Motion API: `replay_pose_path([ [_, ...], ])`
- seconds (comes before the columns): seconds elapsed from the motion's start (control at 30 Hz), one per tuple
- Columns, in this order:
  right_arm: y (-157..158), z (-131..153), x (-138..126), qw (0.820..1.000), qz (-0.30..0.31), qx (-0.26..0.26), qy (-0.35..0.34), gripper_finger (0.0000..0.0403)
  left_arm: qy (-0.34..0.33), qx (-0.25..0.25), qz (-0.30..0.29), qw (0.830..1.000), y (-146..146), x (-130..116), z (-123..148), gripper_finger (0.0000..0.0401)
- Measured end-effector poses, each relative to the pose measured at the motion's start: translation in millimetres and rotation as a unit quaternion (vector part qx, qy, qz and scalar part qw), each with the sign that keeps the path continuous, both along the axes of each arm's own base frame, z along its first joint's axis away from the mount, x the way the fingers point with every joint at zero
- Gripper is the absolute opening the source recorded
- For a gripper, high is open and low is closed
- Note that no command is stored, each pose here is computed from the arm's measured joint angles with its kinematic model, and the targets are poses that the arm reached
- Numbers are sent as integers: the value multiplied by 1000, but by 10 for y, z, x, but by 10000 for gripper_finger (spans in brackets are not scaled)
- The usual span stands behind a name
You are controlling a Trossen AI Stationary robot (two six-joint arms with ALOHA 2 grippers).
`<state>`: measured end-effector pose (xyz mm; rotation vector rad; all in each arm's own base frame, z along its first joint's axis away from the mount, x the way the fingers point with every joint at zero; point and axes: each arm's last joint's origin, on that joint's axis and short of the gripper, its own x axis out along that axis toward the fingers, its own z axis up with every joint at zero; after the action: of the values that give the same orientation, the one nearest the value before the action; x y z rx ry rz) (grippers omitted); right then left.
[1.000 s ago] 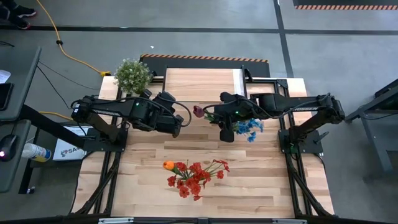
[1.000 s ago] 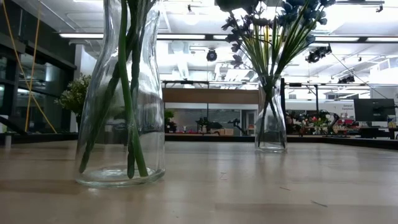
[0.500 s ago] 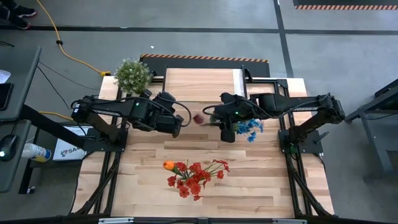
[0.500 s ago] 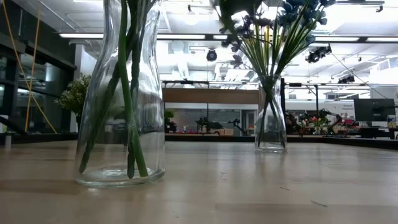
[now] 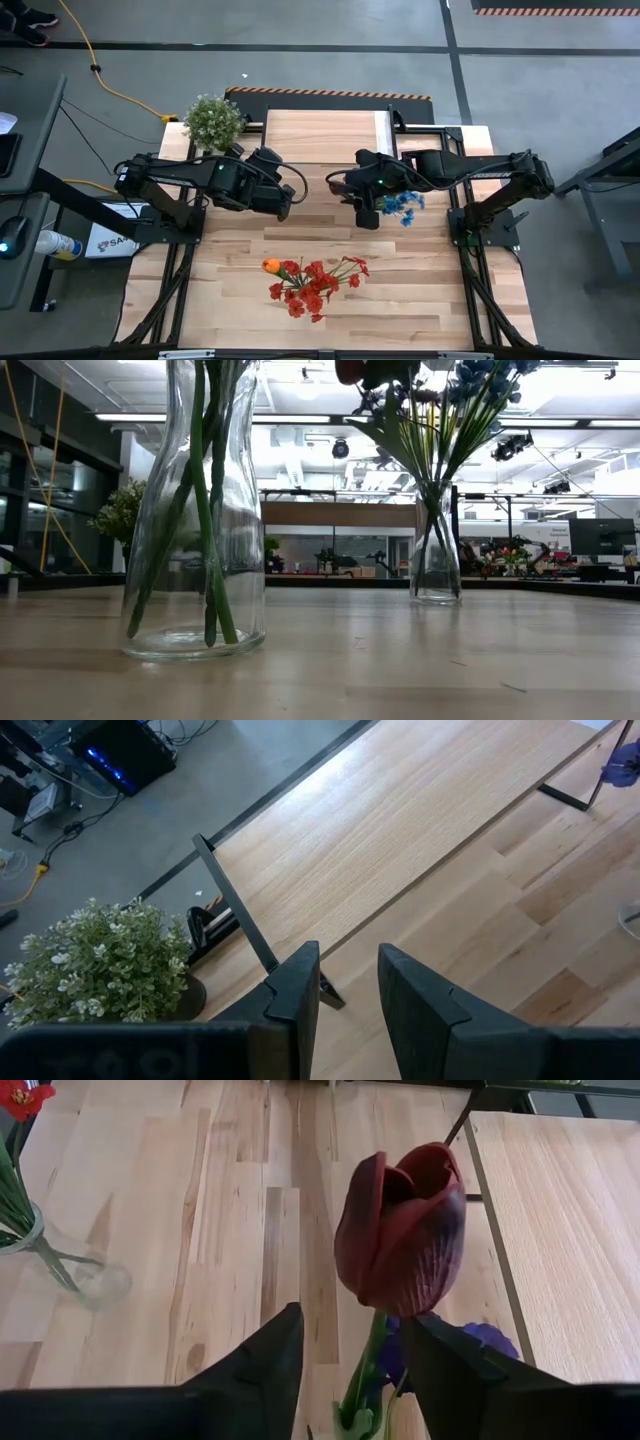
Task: Pick and place flowers into a vace then onto a shelf
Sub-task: Put the red flower into the top transparent vase, then put the bottom transparent vase with flowers on the shelf
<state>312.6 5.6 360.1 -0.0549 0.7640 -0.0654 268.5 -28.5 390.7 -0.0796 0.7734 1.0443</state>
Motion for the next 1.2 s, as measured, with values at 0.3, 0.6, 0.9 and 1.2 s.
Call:
replay_pose_path([
  [0.3,-1,39,-37,1000,0,0,-5,170,0,0,0,1000,0,0,1,138],
  [0.6,-2,176,-184,1000,4,4,-22,175,0,0,0,1000,0,0,1,138],
  [0.9,-7,334,-331,998,2,8,-57,180,0,0,0,1000,0,0,0,138],
  [1.2,0,680,-609,987,20,23,-160,180,0,-2,0,1000,-1,0,-1,138],
])
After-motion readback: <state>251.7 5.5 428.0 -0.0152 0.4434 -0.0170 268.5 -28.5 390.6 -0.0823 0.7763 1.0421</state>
